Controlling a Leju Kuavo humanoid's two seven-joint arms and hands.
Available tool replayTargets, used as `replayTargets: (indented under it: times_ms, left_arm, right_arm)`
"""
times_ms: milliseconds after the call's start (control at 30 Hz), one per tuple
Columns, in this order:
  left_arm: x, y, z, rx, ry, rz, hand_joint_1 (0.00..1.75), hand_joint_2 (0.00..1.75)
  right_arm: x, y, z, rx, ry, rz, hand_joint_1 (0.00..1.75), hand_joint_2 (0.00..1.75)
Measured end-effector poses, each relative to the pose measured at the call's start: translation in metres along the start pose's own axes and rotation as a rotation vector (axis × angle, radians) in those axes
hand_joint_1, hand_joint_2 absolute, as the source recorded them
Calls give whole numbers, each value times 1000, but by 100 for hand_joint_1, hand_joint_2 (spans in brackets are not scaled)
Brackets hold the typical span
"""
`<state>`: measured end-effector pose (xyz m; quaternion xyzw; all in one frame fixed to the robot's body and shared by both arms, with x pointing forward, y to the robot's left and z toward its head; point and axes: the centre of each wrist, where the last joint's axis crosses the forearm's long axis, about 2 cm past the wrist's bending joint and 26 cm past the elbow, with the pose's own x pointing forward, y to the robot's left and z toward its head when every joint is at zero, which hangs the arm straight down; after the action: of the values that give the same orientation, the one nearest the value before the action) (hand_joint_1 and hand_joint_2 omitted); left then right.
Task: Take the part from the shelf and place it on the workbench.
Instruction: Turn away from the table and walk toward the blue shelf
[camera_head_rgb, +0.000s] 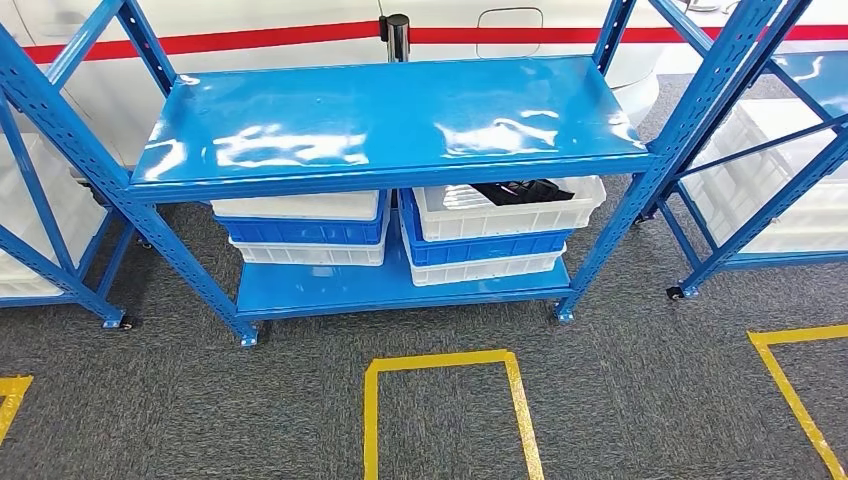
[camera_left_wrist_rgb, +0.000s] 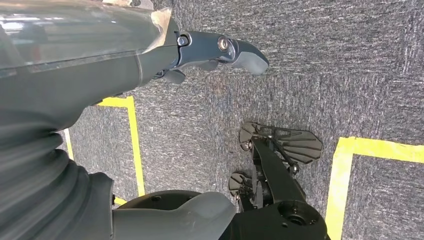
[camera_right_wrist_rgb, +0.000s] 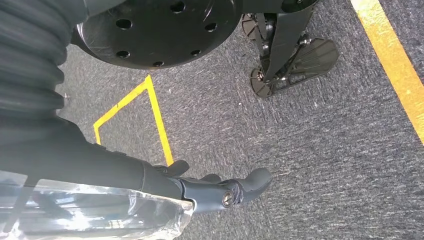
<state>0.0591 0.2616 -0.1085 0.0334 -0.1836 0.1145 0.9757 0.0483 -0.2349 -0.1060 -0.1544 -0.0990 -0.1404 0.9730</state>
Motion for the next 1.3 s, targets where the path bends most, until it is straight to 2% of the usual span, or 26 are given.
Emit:
replayTargets:
  times_ms: [233,600,633,733,767,1300]
  left_arm:
    - [-3,2,1,56,12,-52,0,175]
    - [-14,18,2,57,37,-80,0,175]
    - [-14,20,3,55,38,-84,0,131]
    - [-16,25,3,50,42,-95,0,0]
    - [-17,26,3,48,44,-100,0,0]
    - [-32,37,9,-31,86,-158,0,0]
  right_arm:
    - [-1,-2,-1,-3,-57,43,0,175]
    - [-8,-21,-8,71,-65,86,0,175]
    - [-9,-23,-9,79,-65,90,0,175]
    - [-11,-28,-10,102,-66,102,0,44]
    - [-11,-30,-11,109,-65,107,0,0]
    - [-23,-56,-17,253,-50,182,0,0]
